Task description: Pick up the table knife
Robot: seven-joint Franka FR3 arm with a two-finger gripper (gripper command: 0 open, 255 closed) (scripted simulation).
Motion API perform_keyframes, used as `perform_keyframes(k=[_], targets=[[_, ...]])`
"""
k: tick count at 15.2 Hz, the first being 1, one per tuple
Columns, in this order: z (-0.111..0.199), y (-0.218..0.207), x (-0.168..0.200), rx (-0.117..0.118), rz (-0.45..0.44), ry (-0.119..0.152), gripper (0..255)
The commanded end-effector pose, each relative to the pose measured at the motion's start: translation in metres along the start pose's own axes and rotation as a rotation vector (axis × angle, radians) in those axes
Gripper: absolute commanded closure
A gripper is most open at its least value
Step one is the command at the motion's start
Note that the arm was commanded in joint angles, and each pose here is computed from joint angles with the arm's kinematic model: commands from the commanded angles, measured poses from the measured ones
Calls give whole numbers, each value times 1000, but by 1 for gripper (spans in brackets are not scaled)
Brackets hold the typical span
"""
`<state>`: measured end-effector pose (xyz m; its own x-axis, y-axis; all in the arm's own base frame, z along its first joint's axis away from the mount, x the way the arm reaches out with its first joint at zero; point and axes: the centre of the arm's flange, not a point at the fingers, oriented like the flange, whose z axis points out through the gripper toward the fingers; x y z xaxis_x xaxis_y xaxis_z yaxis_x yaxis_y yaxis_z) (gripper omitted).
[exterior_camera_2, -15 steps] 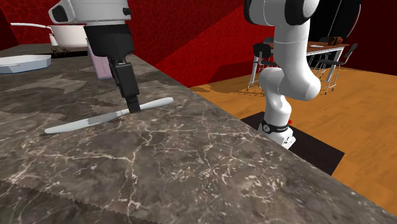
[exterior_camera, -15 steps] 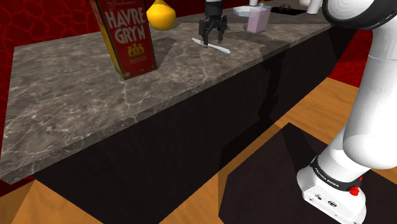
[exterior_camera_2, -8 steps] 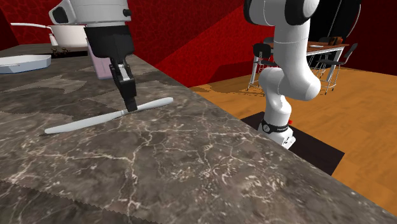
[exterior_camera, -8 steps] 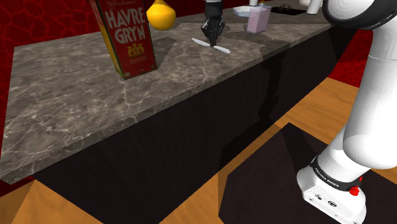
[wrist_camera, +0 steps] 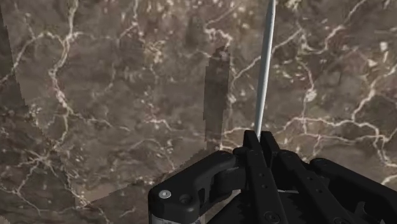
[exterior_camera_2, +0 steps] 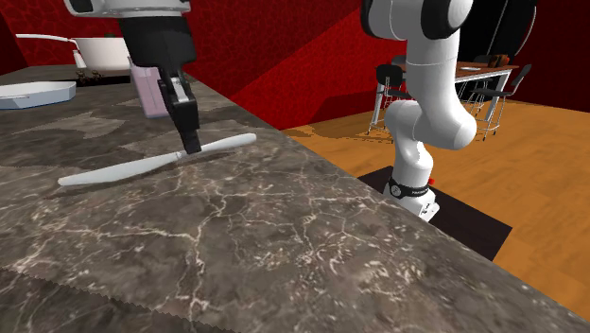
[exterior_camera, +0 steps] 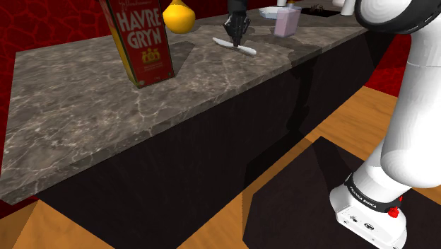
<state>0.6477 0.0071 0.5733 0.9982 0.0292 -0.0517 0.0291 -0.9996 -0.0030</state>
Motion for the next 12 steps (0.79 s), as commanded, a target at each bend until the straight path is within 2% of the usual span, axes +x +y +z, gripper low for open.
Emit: perform_keyframes(k=[1,10,12], targets=[[-11,0,-1,0,0,0,255],[-58,0,-4,0,0,0,255],[-59,0,-4,0,0,0,255]])
